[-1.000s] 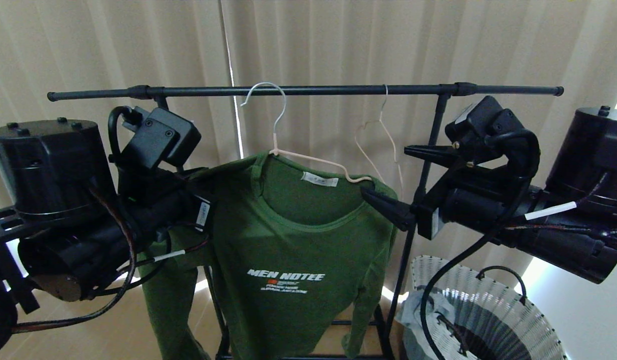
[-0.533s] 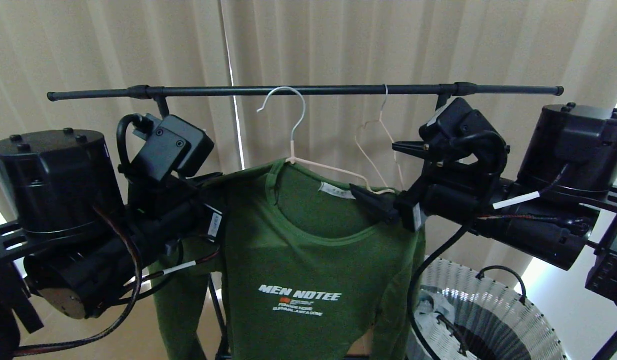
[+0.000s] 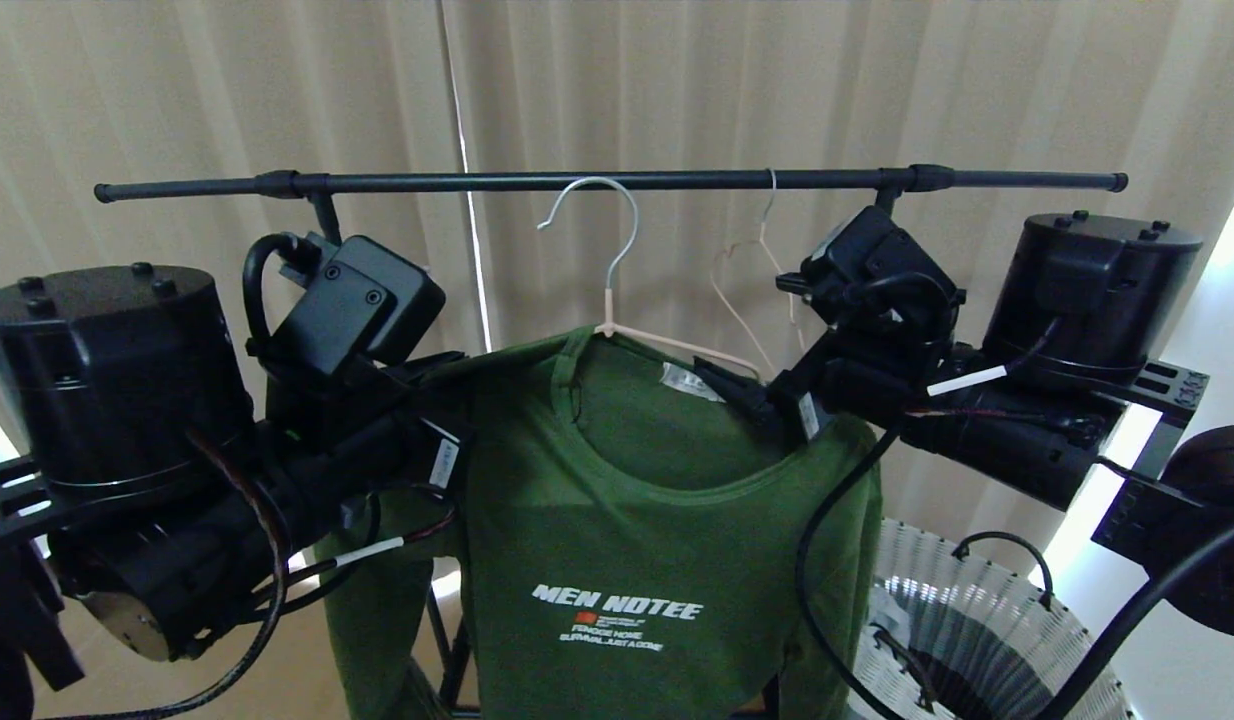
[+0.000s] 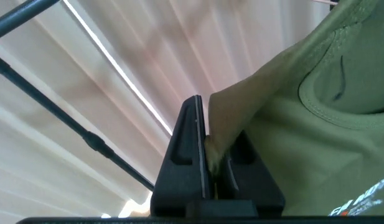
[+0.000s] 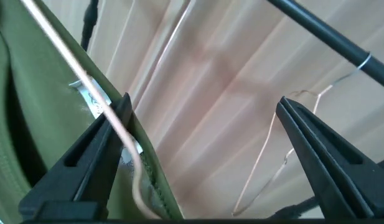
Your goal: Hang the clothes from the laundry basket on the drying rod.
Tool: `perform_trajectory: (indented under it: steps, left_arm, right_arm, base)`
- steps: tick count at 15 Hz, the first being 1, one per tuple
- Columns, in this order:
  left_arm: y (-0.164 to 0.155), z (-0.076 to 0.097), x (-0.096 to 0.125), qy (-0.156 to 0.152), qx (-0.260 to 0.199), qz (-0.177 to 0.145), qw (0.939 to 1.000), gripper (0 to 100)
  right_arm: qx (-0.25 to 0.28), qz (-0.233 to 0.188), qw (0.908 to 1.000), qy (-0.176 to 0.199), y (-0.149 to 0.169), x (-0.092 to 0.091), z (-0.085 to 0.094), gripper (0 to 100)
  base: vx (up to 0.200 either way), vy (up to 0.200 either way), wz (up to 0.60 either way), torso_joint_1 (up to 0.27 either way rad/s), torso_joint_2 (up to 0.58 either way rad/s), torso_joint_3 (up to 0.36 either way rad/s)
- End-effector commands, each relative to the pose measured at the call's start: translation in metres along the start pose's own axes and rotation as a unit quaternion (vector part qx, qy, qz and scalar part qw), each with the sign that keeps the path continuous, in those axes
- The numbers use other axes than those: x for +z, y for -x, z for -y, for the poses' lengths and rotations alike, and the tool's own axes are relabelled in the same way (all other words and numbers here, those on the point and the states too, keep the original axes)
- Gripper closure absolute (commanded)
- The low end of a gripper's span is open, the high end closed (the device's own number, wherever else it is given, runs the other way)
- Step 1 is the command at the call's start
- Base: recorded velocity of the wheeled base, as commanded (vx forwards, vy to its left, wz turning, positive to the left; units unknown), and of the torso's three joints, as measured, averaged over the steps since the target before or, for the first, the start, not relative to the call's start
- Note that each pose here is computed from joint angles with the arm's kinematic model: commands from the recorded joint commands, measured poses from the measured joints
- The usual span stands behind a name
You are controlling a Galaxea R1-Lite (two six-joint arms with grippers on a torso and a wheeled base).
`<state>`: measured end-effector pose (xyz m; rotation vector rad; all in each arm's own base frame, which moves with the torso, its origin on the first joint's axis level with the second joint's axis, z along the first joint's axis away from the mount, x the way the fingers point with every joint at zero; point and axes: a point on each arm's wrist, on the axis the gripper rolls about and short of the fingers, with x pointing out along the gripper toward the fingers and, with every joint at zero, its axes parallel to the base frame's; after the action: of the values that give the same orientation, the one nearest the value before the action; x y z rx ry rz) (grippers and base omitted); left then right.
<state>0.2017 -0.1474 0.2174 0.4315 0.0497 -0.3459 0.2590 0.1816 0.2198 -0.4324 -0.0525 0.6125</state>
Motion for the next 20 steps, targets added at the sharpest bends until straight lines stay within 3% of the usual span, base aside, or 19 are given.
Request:
perform_trajectory:
  steps: [1,3,4,14,20]
  left_arm:
    - [0.0011,0.0025,0.0019,0.0,-0.005,0.004,1.0,100]
    - [0.0013,0.0032,0.0022,0.0,-0.006,0.005,1.0,100]
    - [0.0013,0.0032,0.0022,0.0,-0.006,0.005,1.0,100]
    - [0.0015,0.0045,-0.0024,-0.004,-0.008,-0.003,1.0,100]
    - [0.0095,0.0024,-0.0019,0.003,-0.023,0.008,0.9997,100]
  right_arm:
    - [0.003,-0.005,1.0,0.0,-0.0026,-0.0029,-0.0019,0]
    - [0.005,-0.006,1.0,0.0,-0.0029,-0.0037,-0.0023,0]
    - [0.005,-0.006,1.0,0.0,-0.0024,-0.0037,-0.0023,100]
    - [0.002,-0.003,1.0,0.0,-0.001,-0.0019,-0.0014,100]
    - [-0.001,0.004,1.0,0.0,0.0032,0.0021,0.0009,100]
  base:
    - [0.0,0.0,0.0,0.0,0.0,0.0]
    - [0.0,0.0,0.0,0.0,0.0,0.0]
    - [0.0,0.0,0.0,0.0,0.0,0.0]
    - [0.0,0.0,0.0,0.0,0.0,0.0]
    - [0.0,0.0,0.0,0.0,0.0,0.0]
